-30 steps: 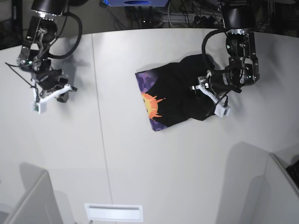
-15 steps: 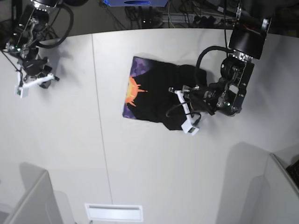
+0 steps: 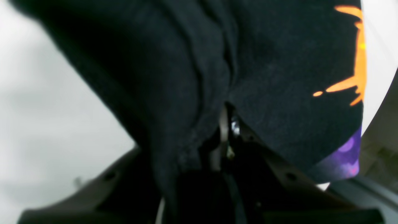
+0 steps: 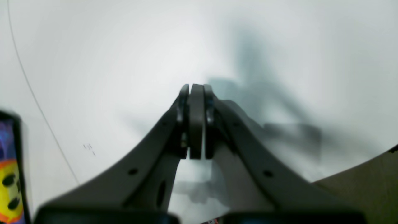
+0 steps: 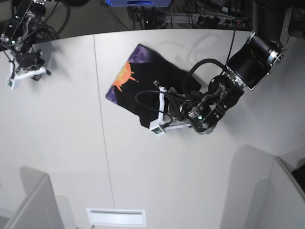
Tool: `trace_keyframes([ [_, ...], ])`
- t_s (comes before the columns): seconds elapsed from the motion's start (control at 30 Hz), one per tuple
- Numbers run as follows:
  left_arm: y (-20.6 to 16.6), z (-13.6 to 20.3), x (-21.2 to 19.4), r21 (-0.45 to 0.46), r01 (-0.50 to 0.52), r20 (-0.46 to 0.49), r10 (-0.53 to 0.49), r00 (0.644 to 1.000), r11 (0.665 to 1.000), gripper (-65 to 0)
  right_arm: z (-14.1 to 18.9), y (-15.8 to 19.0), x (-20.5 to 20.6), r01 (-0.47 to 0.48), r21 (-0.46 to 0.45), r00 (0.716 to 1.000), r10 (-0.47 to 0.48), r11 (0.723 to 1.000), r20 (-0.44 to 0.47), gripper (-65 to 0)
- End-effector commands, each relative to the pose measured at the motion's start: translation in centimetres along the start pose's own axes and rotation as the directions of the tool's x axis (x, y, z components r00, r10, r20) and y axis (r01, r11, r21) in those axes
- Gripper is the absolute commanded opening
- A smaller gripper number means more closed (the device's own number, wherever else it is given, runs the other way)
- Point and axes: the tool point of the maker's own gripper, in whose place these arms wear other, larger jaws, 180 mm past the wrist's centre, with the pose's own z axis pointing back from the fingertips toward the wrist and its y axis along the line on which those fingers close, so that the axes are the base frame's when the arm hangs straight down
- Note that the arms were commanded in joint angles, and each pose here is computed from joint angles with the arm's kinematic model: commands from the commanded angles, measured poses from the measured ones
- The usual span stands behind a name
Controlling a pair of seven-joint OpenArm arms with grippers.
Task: Fold the T-shirt properly
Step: 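Grasp the bundle edge with the left gripper and rotate it upright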
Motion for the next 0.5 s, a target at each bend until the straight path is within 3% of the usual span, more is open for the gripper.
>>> trace_keyframes([
  [0.0, 0.5, 1.2, 2.0, 0.018, 0.044, 0.037, -0.045, 0.998, 0.999, -65.0, 0.5, -0.1, 1.3, -0.018, 0.002, 0.999, 0.018, 1.0, 0.045, -65.0],
  [0.13, 0.0, 1.2, 2.5, 0.026, 0.207, -0.013, -0.207, 0.978, 0.978, -65.0, 0.9, 0.3, 1.1, -0.029, 0.007, 0.999, 0.028, 1.0, 0.046, -65.0],
  [0.23, 0.6, 1.0, 2.1, 0.074, 0.37, -0.073, -0.365, 0.928, 0.926, -65.0, 1.6, 1.0, 1.0, -0.025, 0.014, 0.998, 0.024, 1.0, 0.064, -65.0],
  [0.3, 1.0, 1.0, 2.0, 0.108, 0.489, -0.12, -0.477, 0.87, 0.865, -65.0, 2.1, 1.3, 1.2, -0.033, 0.017, 0.996, 0.032, 0.999, 0.078, -65.0],
  [0.47, 0.5, 0.1, 2.5, 0.133, 0.749, -0.169, -0.73, 0.663, 0.649, -65.0, 2.5, 1.9, 1.5, -0.043, 0.025, 0.995, 0.04, 0.999, 0.095, -65.0],
])
